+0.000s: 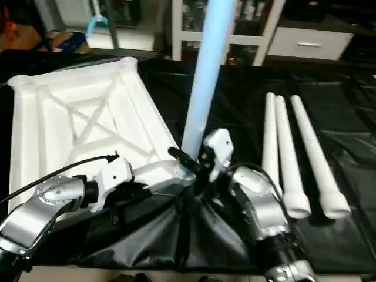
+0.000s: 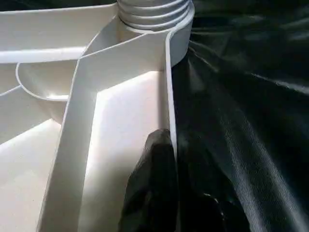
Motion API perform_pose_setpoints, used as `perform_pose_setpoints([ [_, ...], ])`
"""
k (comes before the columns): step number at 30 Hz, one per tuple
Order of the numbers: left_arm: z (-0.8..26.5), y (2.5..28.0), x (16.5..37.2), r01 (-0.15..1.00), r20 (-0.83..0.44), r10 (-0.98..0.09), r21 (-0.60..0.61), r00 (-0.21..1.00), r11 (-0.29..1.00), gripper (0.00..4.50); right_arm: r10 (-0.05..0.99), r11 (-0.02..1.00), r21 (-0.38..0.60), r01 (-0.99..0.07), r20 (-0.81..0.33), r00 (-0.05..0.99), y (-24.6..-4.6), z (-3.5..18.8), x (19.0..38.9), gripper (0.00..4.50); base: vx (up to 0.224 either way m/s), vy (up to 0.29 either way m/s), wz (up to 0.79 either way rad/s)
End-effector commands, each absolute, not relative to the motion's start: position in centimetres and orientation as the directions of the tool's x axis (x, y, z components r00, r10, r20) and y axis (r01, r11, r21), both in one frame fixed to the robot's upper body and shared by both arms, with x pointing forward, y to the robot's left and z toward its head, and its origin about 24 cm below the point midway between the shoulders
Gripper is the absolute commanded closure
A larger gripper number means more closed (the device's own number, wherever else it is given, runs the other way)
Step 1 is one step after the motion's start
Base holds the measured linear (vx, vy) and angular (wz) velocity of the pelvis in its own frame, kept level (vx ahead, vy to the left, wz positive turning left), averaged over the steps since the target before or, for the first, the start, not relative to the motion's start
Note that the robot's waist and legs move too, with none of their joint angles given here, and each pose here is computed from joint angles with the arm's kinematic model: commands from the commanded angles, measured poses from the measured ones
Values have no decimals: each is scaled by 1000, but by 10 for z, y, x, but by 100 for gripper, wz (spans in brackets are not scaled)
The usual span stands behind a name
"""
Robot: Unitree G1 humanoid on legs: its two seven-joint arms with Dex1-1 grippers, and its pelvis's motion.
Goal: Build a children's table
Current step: Pick table leg
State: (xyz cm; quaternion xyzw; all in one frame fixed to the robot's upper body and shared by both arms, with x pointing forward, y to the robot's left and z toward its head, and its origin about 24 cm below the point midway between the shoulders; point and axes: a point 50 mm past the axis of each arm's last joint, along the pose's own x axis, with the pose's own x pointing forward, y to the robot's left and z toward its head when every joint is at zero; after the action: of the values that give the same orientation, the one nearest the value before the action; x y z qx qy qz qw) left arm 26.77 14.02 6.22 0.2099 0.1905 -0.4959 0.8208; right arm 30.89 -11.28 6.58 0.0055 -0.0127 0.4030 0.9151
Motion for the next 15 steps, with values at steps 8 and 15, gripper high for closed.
perform_pose_setpoints([
  [8, 57, 120, 271, 807, -467, -687, 106, 556, 581, 450, 222, 975, 53, -216, -295, 929, -165, -1, 318, 265, -67, 19, -6],
  [15, 71, 108, 292, 621, -386, -531, 157, 754, 768, 450, 133, 991, 41, -126, -275, 952, -151, 1, 327, 265, -24, 8, -8],
])
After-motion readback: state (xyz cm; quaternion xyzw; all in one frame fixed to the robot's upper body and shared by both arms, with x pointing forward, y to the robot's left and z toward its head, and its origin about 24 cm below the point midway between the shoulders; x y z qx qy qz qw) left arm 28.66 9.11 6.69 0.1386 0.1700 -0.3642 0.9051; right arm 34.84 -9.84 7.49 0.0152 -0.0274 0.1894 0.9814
